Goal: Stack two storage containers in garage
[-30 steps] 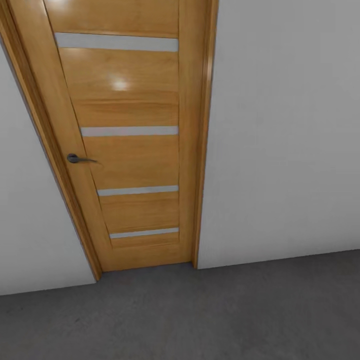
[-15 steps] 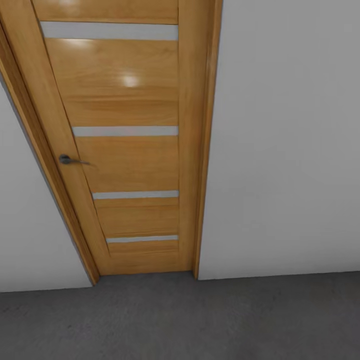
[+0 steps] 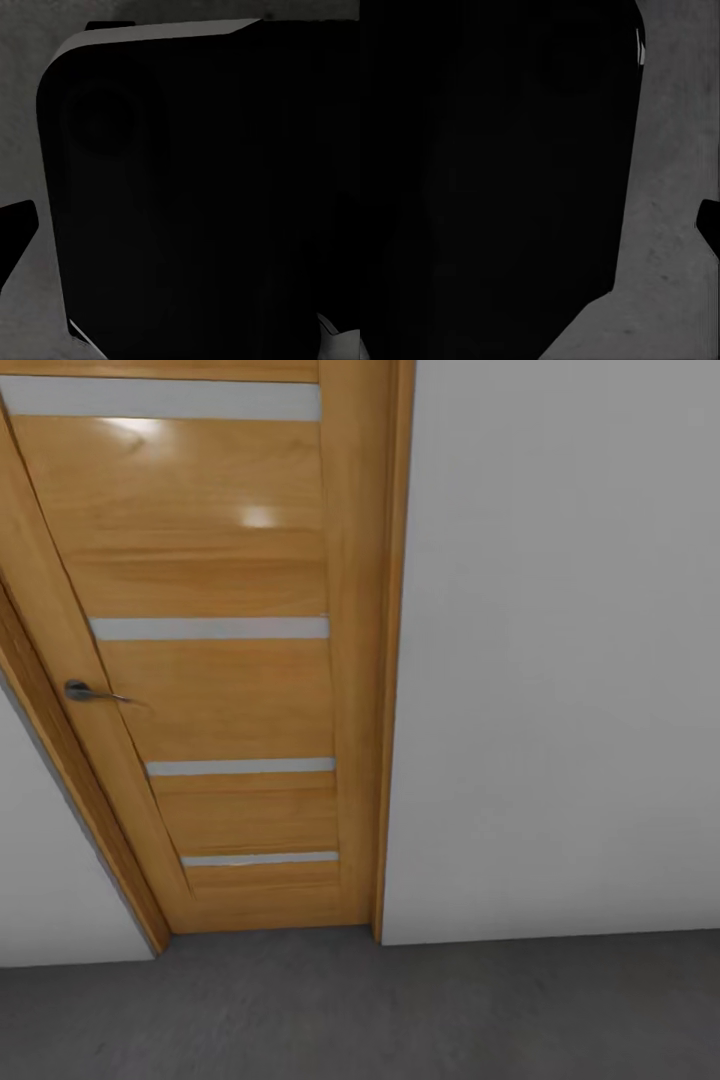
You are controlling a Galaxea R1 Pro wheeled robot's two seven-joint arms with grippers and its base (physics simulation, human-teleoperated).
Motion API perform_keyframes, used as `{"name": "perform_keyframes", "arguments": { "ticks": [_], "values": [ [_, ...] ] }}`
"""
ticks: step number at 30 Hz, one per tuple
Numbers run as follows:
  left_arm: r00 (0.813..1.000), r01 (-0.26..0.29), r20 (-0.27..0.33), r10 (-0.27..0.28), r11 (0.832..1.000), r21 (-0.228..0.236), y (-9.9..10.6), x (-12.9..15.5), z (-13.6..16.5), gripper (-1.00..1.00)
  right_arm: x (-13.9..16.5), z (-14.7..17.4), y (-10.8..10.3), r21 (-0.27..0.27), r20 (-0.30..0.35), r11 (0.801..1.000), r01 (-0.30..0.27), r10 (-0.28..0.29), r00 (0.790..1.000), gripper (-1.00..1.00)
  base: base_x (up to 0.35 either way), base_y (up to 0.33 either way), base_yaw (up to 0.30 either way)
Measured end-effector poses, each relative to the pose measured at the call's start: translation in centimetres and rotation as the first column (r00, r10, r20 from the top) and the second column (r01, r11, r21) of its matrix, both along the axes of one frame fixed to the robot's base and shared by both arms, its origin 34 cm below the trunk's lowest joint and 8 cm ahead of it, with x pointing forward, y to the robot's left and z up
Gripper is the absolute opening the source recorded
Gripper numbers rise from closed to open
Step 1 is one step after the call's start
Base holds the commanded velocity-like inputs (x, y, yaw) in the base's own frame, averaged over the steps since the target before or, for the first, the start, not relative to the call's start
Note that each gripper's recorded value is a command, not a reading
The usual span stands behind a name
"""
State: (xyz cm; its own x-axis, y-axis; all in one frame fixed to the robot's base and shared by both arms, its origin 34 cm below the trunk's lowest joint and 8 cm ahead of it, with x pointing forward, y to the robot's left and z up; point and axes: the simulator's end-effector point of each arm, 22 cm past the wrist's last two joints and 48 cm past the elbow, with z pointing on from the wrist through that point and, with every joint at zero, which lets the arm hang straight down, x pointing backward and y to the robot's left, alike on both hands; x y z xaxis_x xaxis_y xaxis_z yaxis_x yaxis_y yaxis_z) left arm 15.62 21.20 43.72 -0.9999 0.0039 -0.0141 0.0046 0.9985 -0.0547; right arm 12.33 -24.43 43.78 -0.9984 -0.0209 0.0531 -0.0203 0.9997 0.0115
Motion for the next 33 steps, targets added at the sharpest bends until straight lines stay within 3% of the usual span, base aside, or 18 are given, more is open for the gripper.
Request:
{"name": "perform_keyframes", "arguments": {
  "ticks": [10, 18, 27, 30, 33],
  "values": [
    [1.000, 0.000, 0.001, 0.000, 1.000, 0.000, 0.0, 0.0, 0.0, 1.00, 0.0, 0.0, -0.1, -0.003, 0.000, 1.000, 0.010, -0.010, 1.000, 1.00, 0.283, -0.018, 0.000],
    [1.000, 0.001, 0.029, -0.001, 1.000, -0.009, 0.1, 0.8, 0.0, 1.00, 0.0, 0.0, 0.0, -0.003, 0.000, 1.000, 0.016, -0.016, 1.000, 1.00, 0.083, -0.001, 0.000],
    [0.982, 0.000, 0.189, 0.009, 0.999, -0.048, -0.4, 9.0, 0.9, 1.00, 0.1, 0.0, 0.2, 0.002, 0.000, 1.000, 0.018, -0.018, 1.000, 1.00, 0.007, 0.000, 0.000],
    [0.967, -0.001, 0.254, 0.013, 0.999, -0.051, -0.4, 13.1, 1.8, 1.00, 0.1, 0.0, 0.2, 0.003, 0.001, 1.000, 0.018, -0.018, 1.000, 1.00, 0.001, 0.000, 0.000],
    [0.938, 0.001, 0.345, 0.016, 0.999, -0.049, -0.1, 18.8, 4.0, 1.00, 0.1, 0.0, 0.2, 0.004, 0.001, 1.000, 0.018, -0.018, 1.000, 1.00, 0.000, 0.000, 0.000]
  ]
}}
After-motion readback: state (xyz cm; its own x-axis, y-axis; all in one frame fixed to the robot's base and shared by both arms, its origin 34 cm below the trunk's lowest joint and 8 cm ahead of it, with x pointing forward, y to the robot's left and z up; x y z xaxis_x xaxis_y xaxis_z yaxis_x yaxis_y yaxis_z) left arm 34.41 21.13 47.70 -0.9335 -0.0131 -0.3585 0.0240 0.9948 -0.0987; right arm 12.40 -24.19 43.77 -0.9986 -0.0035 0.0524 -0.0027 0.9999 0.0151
